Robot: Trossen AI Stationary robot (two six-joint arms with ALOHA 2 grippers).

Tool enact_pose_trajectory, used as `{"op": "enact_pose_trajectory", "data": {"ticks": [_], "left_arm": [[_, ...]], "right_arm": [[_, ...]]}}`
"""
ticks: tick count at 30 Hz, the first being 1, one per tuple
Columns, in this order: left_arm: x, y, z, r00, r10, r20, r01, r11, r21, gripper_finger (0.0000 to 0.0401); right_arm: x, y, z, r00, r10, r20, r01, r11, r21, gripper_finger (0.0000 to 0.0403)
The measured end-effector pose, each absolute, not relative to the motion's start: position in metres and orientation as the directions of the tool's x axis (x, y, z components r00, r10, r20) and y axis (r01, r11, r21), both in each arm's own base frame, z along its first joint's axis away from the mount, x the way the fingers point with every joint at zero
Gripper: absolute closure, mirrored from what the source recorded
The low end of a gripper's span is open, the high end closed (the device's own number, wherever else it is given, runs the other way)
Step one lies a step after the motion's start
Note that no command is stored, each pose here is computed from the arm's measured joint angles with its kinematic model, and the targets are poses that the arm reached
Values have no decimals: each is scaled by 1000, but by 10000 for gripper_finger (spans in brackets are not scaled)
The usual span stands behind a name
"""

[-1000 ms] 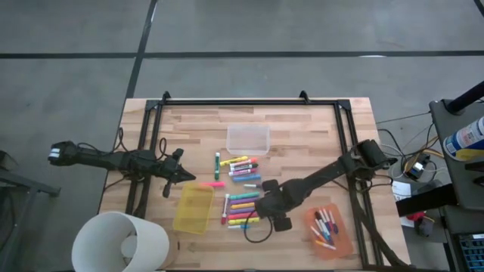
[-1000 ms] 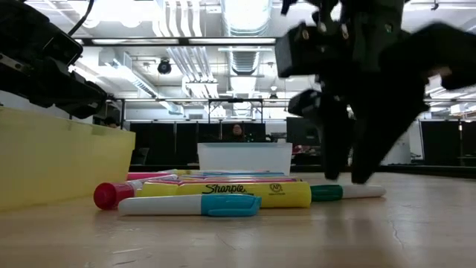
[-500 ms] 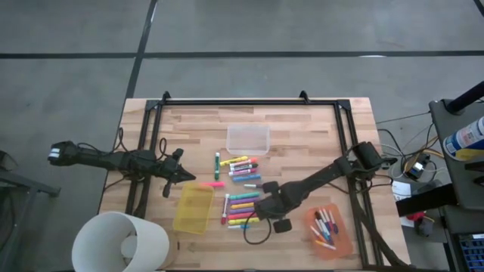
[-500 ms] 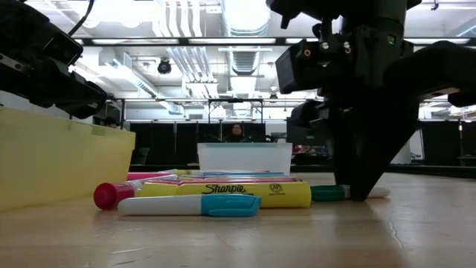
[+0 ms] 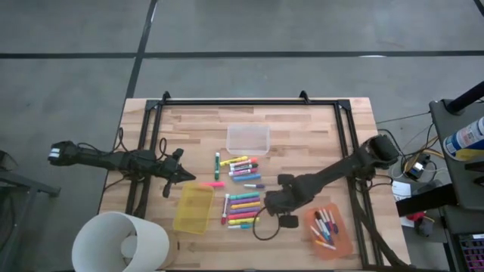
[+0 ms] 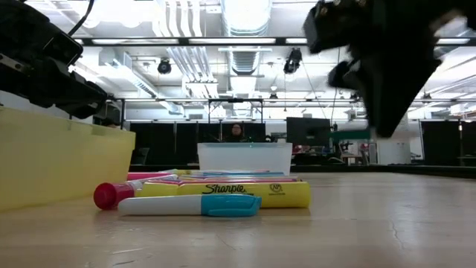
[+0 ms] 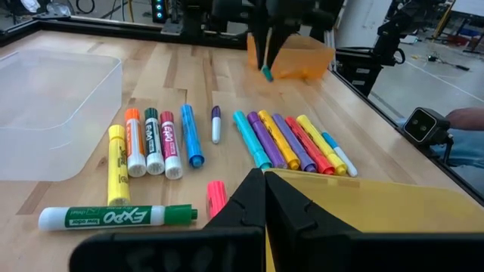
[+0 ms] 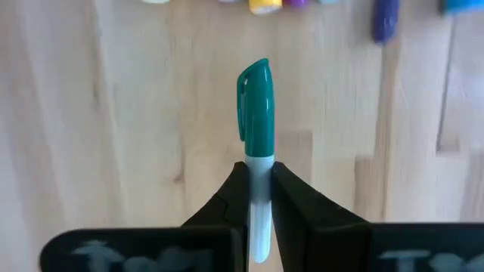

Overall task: Pick & Place Markers
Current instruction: Put the small green highlighter pen into the orange bin

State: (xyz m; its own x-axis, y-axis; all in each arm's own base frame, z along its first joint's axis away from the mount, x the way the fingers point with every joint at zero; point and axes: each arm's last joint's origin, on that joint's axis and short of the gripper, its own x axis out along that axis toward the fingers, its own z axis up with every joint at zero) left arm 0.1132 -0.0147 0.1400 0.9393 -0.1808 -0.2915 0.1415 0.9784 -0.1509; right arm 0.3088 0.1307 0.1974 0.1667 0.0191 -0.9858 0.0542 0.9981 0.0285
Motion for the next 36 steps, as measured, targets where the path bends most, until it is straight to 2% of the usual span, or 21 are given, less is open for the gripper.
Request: {"op": "enact_pose_trajectory", "data": {"ticks": [8,16,27,36], "left_arm": [[113,-15,140,939,-181,-292,142,978,-151,401],[113,-15,140,939,-181,-291,141,978,-151,401],[113,-15,140,939,-181,-291,142,978,-151,401],[113,-15,140,939,-181,-291,142,978,-151,401]], "right_arm": [[270,142,244,217,20,-976,275,958,81,377],[215,167,269,270,8,-963,510,847,150,377],[156,209,246,186,-51,-981,711,696,99,374],[138,213,219,100,-41,-994,804,592,57,374]]}}
